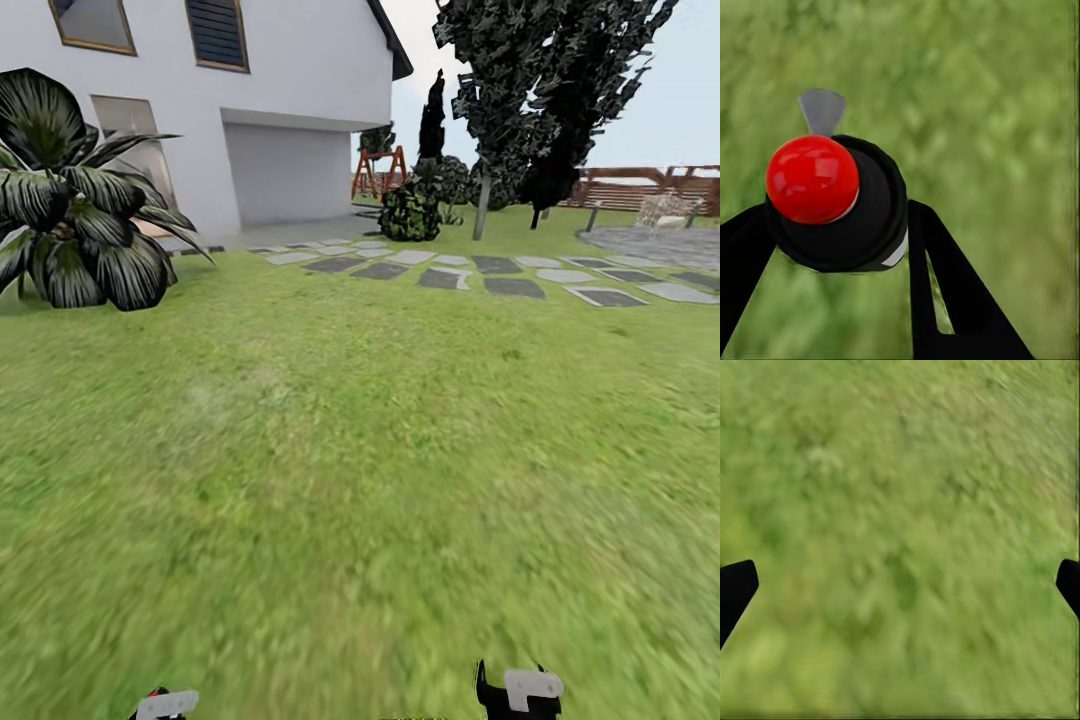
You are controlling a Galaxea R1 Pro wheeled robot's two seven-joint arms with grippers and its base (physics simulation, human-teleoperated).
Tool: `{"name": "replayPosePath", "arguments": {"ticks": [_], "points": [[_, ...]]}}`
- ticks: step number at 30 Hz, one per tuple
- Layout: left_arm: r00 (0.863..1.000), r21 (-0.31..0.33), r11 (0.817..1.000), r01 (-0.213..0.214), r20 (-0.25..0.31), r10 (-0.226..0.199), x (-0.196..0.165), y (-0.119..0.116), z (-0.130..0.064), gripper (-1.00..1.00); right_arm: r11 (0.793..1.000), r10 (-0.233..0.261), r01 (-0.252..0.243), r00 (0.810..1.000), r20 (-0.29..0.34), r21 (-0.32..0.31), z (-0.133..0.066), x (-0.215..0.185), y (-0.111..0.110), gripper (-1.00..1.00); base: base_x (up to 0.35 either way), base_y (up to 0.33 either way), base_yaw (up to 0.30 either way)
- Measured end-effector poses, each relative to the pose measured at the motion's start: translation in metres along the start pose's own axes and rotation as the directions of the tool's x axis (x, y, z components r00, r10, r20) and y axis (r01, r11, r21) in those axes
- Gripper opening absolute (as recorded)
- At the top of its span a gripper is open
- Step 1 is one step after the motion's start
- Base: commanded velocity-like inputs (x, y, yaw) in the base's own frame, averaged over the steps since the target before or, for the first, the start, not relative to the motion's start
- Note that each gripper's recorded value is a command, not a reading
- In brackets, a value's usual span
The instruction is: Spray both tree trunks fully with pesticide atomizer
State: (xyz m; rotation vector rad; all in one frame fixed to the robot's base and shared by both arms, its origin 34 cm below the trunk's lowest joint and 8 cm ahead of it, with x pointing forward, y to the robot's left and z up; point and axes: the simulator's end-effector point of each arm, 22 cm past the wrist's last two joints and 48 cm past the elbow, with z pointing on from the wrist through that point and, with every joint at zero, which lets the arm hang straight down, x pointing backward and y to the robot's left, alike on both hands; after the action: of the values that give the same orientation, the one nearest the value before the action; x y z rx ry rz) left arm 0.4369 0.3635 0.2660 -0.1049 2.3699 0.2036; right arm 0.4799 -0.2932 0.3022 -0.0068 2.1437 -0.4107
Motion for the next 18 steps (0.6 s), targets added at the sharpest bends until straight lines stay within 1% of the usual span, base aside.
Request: {"name": "replayPosePath", "arguments": {"ticks": [13, 18], "points": [[1.000, -0.001, 1.000, -0.001, -0.001, 0.001, 0.0003, 0.0008, 0.0002, -1.00, 1.000, -0.001, 0.001, 1.000, -0.002, -0.001, -0.0001, 0.0009, 0.0002, 1.00, 0.001, -0.002, -0.299], [1.000, -0.016, 1.000, 0.005, 0.001, -0.005, -0.0005, 0.0089, 0.0004, -1.00, 1.000, 0.000, 0.000, 1.000, -0.001, 0.000, -0.0002, 0.0008, 0.0000, 1.00, 0.113, -0.161, -0.299]]}}
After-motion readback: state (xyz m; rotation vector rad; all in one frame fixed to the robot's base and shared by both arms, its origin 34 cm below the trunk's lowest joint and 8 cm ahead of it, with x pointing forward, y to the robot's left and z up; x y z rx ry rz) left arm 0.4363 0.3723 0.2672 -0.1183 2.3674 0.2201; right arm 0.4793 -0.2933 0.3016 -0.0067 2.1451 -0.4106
